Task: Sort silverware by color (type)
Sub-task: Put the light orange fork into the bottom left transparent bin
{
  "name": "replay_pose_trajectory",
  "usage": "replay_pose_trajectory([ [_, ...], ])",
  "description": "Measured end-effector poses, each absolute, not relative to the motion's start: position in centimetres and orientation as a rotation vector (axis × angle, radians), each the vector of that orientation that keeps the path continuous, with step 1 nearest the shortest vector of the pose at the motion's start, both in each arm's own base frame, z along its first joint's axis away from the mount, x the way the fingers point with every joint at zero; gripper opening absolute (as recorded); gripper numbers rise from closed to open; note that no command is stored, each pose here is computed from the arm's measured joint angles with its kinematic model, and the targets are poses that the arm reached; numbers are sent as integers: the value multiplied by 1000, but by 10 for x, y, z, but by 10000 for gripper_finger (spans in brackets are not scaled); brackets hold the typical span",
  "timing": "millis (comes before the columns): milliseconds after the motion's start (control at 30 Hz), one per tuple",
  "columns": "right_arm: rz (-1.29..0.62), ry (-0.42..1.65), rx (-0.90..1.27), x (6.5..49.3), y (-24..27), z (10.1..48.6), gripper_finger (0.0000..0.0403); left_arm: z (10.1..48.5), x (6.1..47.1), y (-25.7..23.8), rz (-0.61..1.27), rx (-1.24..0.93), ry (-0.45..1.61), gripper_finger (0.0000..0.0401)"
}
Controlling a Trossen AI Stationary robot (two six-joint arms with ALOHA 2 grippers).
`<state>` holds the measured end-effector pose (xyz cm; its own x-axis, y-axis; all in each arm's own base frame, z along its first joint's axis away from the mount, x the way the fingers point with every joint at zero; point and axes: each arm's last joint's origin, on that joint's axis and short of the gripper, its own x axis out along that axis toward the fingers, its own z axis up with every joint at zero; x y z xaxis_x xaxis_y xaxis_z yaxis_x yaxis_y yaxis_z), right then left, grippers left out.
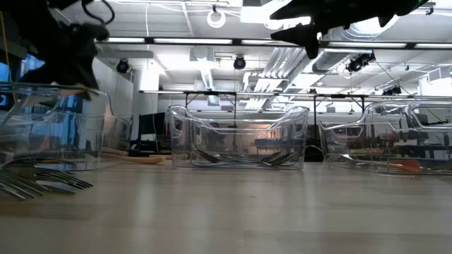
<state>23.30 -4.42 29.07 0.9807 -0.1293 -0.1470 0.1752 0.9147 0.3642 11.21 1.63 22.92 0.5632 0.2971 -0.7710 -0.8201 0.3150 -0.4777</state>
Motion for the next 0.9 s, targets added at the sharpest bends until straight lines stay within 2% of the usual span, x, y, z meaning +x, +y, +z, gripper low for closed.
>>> replay_pose_trajectory([
  [233,-170,117,402,233,-45,291,197,201,108,16,885,-1067,673,57],
  [333,-185,115,401,233,-45,291,197,196,107,16,898,-1064,691,74],
  [567,-186,114,408,233,-45,291,197,196,107,16,885,-1039,697,136],
  [767,-186,114,408,233,-45,291,197,199,107,16,877,-1036,689,157],
  [900,-186,113,408,233,-45,291,197,225,109,16,778,-1002,602,159],
])
